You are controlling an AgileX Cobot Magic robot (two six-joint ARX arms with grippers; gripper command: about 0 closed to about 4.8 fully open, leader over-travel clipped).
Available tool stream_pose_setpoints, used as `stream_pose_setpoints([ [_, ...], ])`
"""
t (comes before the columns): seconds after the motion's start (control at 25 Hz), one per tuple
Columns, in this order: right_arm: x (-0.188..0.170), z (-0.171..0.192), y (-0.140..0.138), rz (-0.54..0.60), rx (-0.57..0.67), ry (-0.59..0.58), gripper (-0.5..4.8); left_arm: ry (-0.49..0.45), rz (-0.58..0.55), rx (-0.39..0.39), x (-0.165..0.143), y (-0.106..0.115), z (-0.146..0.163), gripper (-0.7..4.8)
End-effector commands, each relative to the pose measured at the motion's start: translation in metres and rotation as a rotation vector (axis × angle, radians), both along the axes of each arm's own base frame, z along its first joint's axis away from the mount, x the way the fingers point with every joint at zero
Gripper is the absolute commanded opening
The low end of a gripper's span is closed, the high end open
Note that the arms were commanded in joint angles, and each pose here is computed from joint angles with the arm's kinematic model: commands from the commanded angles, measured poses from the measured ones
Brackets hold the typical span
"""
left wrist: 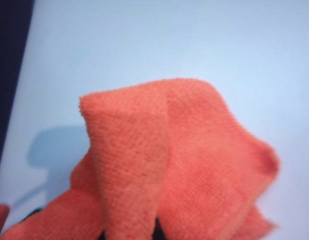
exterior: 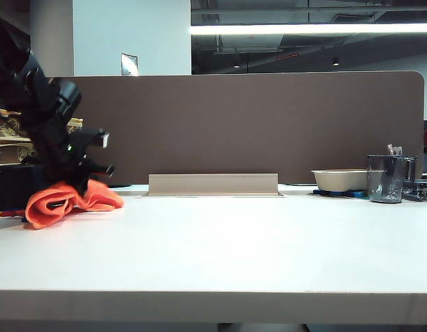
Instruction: Use an orange cloth to wipe the letter magnets on the table away for a distance.
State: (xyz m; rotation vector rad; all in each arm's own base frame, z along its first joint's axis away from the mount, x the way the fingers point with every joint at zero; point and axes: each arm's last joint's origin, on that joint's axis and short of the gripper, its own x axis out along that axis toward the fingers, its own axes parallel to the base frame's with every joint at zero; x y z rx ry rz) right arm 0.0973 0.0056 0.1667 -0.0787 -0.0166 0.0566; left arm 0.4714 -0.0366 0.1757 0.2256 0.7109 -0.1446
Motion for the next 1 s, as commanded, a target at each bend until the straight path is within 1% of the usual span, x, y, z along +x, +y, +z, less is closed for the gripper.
stream_pose_setpoints([
  [0.04, 0.000, -0.001, 0.000, -0.001, 0.002, -0.012, -0.05, -0.087, -0.060, -0.028, -0.004, -0.020, 0.028, -0.06],
  [0.2, 0.000, -0.001, 0.000, -0.001, 0.002, -0.011, -0.05, -0.148, -0.122, -0.042, -0.014, -0.045, 0.054, -0.06],
  [0.32, 0.000, -0.001, 0.000, -0.001, 0.002, -0.012, -0.05, -0.178, -0.177, -0.051, -0.026, -0.068, 0.072, -0.06],
  [0.36, 0.000, -0.001, 0.000, -0.001, 0.002, -0.012, -0.05, -0.190, -0.223, -0.057, -0.035, -0.088, 0.082, -0.06],
  [0.6, 0.000, -0.001, 0.000, -0.001, 0.002, -0.012, -0.05, -0.205, -0.373, -0.078, -0.064, -0.148, 0.096, -0.06],
  [0.64, 0.000, -0.001, 0.000, -0.001, 0.002, -0.012, -0.05, -0.199, -0.425, -0.083, -0.075, -0.168, 0.097, -0.06],
  [0.68, 0.000, -0.001, 0.000, -0.001, 0.002, -0.011, -0.05, -0.192, -0.453, -0.084, -0.082, -0.179, 0.097, -0.06],
  [0.8, 0.000, -0.001, 0.000, -0.001, 0.002, -0.011, -0.05, -0.162, -0.518, -0.080, -0.101, -0.203, 0.099, -0.06],
  [0.88, 0.000, -0.001, 0.000, -0.001, 0.002, -0.012, -0.05, -0.147, -0.545, -0.072, -0.113, -0.213, 0.102, -0.06],
  [0.96, 0.000, -0.001, 0.000, -0.001, 0.002, -0.012, -0.05, -0.145, -0.588, -0.078, -0.130, -0.226, 0.110, -0.06],
  [1.0, 0.000, -0.001, 0.000, -0.001, 0.002, -0.011, -0.05, -0.162, -0.576, -0.091, -0.140, -0.228, 0.115, -0.06],
])
